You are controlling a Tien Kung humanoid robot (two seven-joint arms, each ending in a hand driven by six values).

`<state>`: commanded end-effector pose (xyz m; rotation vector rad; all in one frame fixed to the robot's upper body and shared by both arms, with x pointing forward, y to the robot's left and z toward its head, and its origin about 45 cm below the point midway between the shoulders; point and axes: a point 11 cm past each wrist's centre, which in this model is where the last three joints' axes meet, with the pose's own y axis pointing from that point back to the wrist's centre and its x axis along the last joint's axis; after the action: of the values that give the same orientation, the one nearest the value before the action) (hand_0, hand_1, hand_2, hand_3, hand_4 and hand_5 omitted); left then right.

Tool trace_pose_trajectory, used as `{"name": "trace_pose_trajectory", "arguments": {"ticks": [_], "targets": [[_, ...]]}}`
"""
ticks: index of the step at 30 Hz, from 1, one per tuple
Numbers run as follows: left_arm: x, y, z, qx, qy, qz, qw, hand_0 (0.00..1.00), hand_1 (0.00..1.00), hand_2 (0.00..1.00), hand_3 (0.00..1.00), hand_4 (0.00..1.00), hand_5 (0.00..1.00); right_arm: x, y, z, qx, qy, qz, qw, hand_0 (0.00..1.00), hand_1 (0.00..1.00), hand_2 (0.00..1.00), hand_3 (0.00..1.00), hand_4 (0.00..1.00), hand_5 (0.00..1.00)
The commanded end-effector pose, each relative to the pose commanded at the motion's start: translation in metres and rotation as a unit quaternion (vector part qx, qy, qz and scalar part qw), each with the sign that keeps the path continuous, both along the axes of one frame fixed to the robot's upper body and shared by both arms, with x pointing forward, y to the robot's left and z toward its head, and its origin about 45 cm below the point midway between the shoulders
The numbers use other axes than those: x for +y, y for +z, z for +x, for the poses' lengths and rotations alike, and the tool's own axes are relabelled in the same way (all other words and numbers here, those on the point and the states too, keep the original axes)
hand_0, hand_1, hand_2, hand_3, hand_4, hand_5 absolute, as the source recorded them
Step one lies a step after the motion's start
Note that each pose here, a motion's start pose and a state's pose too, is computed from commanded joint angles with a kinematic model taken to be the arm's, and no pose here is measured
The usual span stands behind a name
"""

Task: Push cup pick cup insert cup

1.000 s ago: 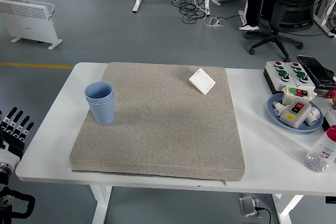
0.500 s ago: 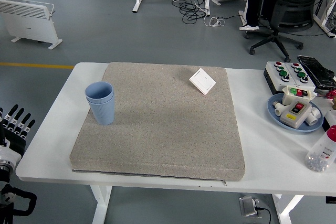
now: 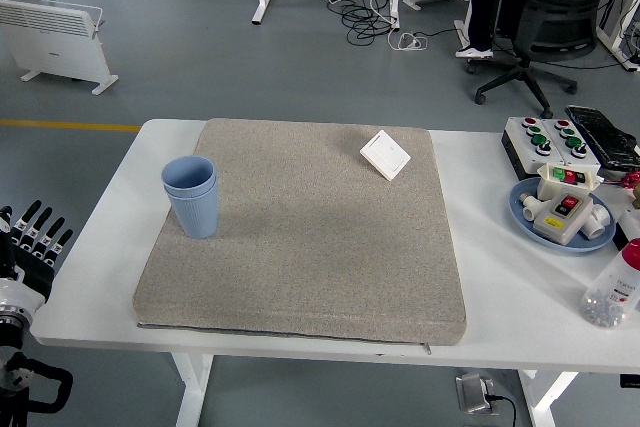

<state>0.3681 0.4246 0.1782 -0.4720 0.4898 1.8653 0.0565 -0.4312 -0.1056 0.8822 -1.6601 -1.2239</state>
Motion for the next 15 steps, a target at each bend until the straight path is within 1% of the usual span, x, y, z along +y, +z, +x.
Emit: {"name": "trace_pose_trajectory", "arguments": {"ticks": [1, 3, 4, 5, 7, 9, 10, 13, 15], "targets": [[0.001, 0.004, 0.0023, -0.004, 0.003, 0.0, 1.0, 0.812, 0.839, 0.891, 0.815, 0.566, 0.998, 0.001, 0.001, 0.007, -0.002, 0.002, 0.0, 1.0, 0.777, 0.686, 0.713, 0.578, 0.14, 0.496], [0.002, 0.005, 0.0031, -0.006, 0.004, 0.0, 1.0, 0.812, 0.839, 0.891, 0.815, 0.566, 0.998, 0.001, 0.001, 0.01, -0.003, 0.003, 0.0, 1.0, 0.777, 0.686, 0.713, 0.578, 0.14, 0.496], [0.001, 0.008, 0.0065, -0.009, 0.002, 0.003, 1.0, 0.812, 0.839, 0.891, 0.815, 0.566, 0.998, 0.0, 0.003, 0.016, -0.004, 0.014, -0.002, 1.0, 0.777, 0.686, 0.713, 0.578, 0.14, 0.496], [-0.001, 0.013, 0.0109, -0.014, -0.001, 0.005, 1.0, 0.812, 0.839, 0.891, 0.815, 0.566, 0.998, -0.001, 0.004, 0.022, -0.001, 0.034, -0.005, 0.999, 0.777, 0.686, 0.713, 0.578, 0.14, 0.496], [-0.001, 0.016, 0.0146, -0.018, -0.001, 0.002, 1.0, 0.811, 0.84, 0.892, 0.815, 0.566, 0.998, -0.001, 0.004, 0.02, 0.001, 0.033, -0.007, 0.999, 0.777, 0.685, 0.717, 0.579, 0.14, 0.493], [-0.001, 0.016, 0.0165, -0.019, 0.001, 0.0, 1.0, 0.811, 0.84, 0.892, 0.815, 0.566, 0.998, -0.001, 0.003, 0.014, -0.003, 0.012, -0.006, 1.0, 0.777, 0.685, 0.717, 0.579, 0.14, 0.493], [-0.003, 0.016, 0.0172, -0.019, -0.002, 0.001, 1.0, 0.811, 0.84, 0.892, 0.815, 0.566, 0.998, -0.001, 0.003, 0.013, -0.008, 0.001, -0.005, 1.0, 0.777, 0.685, 0.717, 0.579, 0.14, 0.493], [-0.004, 0.013, 0.0166, -0.014, -0.006, 0.003, 1.0, 0.81, 0.84, 0.892, 0.814, 0.567, 0.998, -0.001, 0.003, 0.014, -0.013, -0.005, -0.004, 1.0, 0.776, 0.687, 0.717, 0.578, 0.142, 0.492], [-0.004, 0.021, 0.0212, -0.024, -0.005, 0.005, 1.0, 0.81, 0.84, 0.892, 0.814, 0.567, 0.998, -0.001, 0.005, 0.028, -0.023, -0.005, -0.002, 1.0, 0.776, 0.687, 0.717, 0.578, 0.142, 0.492]]}}
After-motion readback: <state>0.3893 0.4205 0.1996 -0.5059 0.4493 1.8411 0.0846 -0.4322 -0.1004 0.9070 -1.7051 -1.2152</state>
